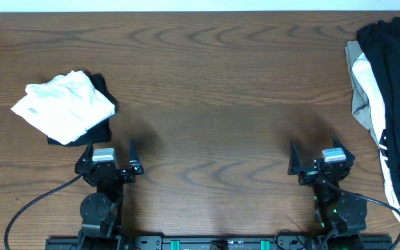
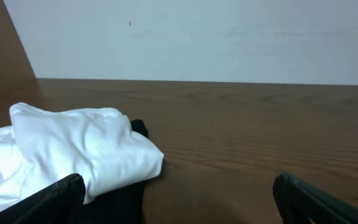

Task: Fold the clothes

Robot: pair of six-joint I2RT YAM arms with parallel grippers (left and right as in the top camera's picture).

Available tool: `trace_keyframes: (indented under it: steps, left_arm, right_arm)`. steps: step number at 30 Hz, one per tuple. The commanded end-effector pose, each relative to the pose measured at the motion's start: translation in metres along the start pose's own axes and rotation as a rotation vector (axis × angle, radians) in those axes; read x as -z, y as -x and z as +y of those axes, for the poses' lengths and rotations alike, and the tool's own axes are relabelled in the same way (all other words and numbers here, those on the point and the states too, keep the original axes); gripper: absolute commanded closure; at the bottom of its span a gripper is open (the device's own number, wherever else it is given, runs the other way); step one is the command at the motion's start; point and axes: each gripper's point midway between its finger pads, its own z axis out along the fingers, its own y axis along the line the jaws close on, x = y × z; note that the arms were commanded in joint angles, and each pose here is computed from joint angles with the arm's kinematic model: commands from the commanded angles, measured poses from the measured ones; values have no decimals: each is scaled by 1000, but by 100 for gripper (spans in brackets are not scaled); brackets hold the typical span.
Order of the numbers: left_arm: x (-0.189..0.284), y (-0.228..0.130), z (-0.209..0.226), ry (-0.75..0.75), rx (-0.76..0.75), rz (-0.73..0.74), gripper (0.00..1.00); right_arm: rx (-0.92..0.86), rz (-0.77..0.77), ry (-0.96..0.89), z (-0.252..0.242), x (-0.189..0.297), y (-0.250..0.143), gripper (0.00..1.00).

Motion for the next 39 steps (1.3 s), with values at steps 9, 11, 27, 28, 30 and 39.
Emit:
trace_keyframes:
  steps: [9, 11, 27, 28, 30, 39]
  left_arm:
    - [-2, -20, 15, 61, -11, 47, 2]
    - [-3, -19, 10, 33, -6, 45, 2]
    - [-3, -19, 10, 34, -7, 44, 2]
    - [-3, -19, 10, 34, -7, 44, 2]
    - [-3, -19, 10, 33, -7, 44, 2]
    - [-3, -19, 10, 34, -7, 44, 2]
  right_arm:
    - [8, 1, 3, 0, 0, -1, 1]
    - [8, 1, 3, 0, 0, -1, 1]
    - [8, 1, 3, 0, 0, -1, 1]
    - [8, 1, 3, 0, 0, -1, 1]
    - [8, 1, 3, 0, 0, -1, 1]
    - [8, 1, 3, 0, 0, -1, 1]
